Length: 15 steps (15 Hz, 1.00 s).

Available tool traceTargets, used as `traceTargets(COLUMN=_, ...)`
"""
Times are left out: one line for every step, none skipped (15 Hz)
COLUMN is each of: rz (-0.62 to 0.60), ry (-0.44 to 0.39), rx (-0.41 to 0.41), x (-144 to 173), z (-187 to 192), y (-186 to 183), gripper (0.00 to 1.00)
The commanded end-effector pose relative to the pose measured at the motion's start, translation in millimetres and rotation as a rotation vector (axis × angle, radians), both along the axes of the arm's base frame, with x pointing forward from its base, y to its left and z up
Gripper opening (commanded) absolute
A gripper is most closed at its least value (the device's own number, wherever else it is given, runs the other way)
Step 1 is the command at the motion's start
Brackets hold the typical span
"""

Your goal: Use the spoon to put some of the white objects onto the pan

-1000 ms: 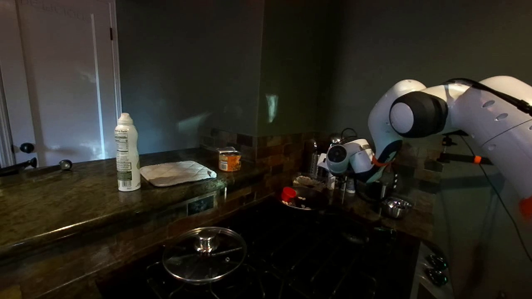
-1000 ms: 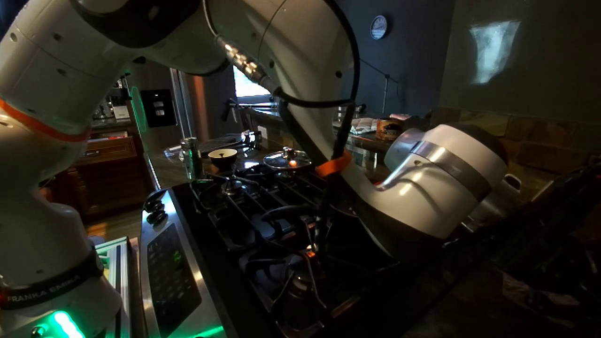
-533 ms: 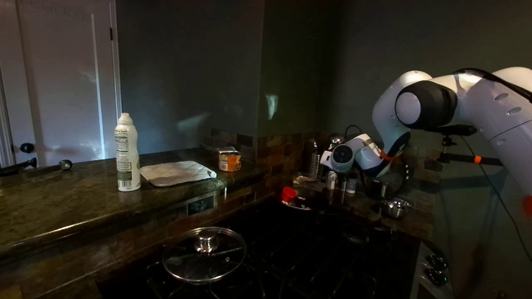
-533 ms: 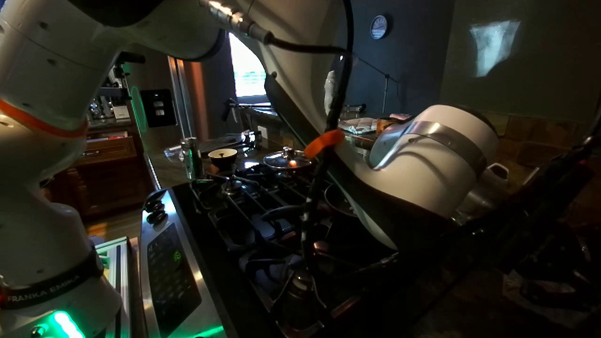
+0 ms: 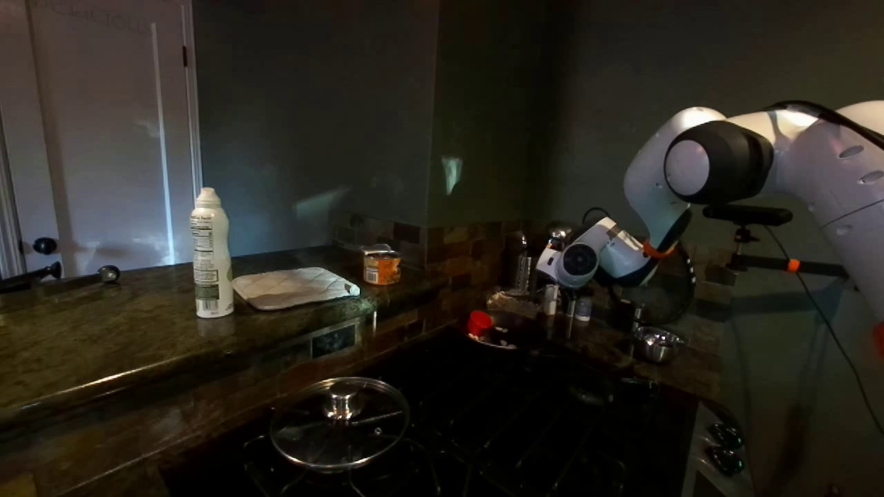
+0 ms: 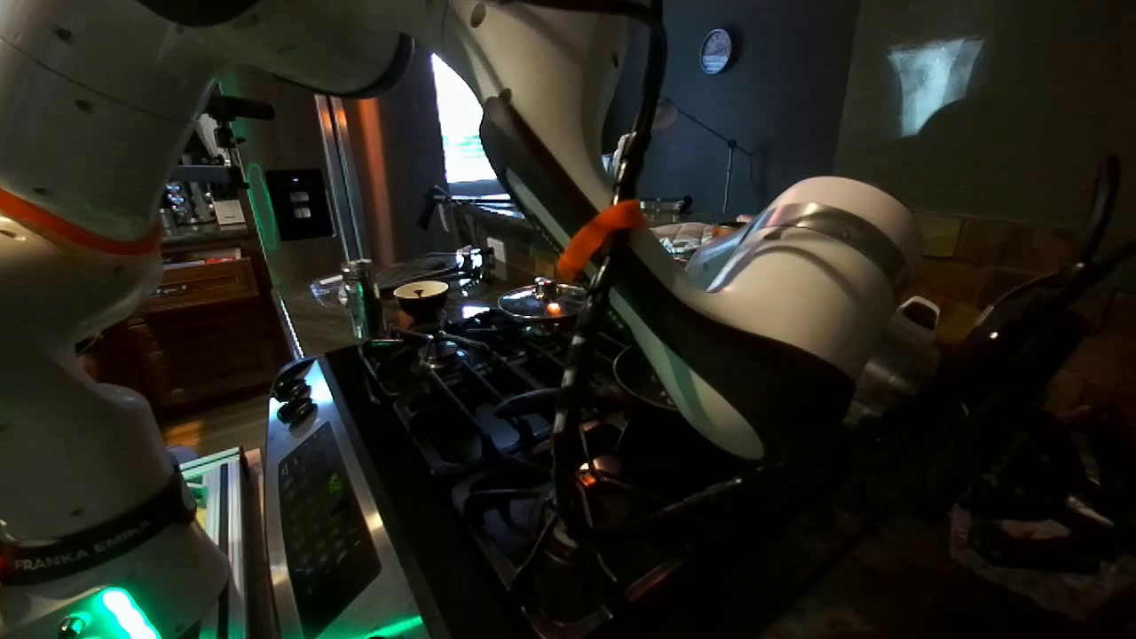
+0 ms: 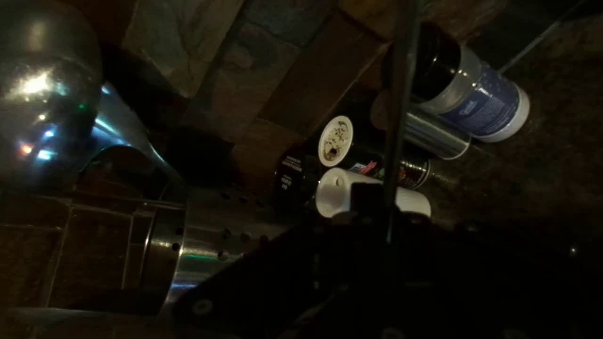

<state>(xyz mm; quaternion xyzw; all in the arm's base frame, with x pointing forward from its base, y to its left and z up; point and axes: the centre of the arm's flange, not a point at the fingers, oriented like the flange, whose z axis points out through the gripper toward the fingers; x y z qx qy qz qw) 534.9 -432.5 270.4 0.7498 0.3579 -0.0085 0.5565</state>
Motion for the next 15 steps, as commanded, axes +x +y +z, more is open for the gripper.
traceTargets(rz=0.009, ry=-0.069, rx=-0.022, x=-17.2, z=1.9, y=16.3, gripper=0.01)
traceTargets(rz=0.013, ry=-0.081, rx=-0.028, x=-17.6, z=2.7, y=18.4, gripper=0.01)
traceTargets(rz=0.011, ry=-0.09, rx=-0.038, x=-18.8, z=3.1, y=21.4, gripper=0.01)
traceTargets(rz=0.011, ry=-0.099, rx=-0.043, x=-20.2, z=2.8, y=24.0, gripper=0.01)
traceTargets(rz=0.007, ry=-0.106, rx=-0.048, x=-21.5, z=2.1, y=26.0, gripper=0.01)
traceTargets(rz=0.002, ry=-0.117, rx=-0.053, x=-23.7, z=1.6, y=28.2, gripper=0.01)
traceTargets(rz=-0.004, ry=-0.124, rx=-0.059, x=-27.1, z=0.6, y=31.3, gripper=0.01)
traceTargets(rz=-0.008, ry=-0.133, rx=-0.061, x=-30.3, z=-0.1, y=33.5, gripper=0.01)
traceTargets(rz=-0.01, ry=-0.146, rx=-0.058, x=-34.1, z=-1.2, y=36.1, gripper=0.01)
traceTargets(rz=-0.015, ry=-0.161, rx=-0.054, x=-37.3, z=-2.1, y=38.6, gripper=0.01)
traceTargets(rz=-0.014, ry=-0.173, rx=-0.042, x=-40.0, z=-2.0, y=41.3, gripper=0.01)
traceTargets(rz=-0.016, ry=-0.14, rx=-0.042, x=-18.8, z=-5.6, y=25.5, gripper=0.03)
traceTargets(rz=-0.019, ry=-0.147, rx=-0.036, x=-21.8, z=-6.2, y=27.9, gripper=0.03)
traceTargets(rz=-0.02, ry=-0.151, rx=-0.031, x=-23.8, z=-5.7, y=29.7, gripper=0.03)
traceTargets(rz=-0.021, ry=-0.153, rx=-0.029, x=-25.0, z=-4.8, y=30.7, gripper=0.03)
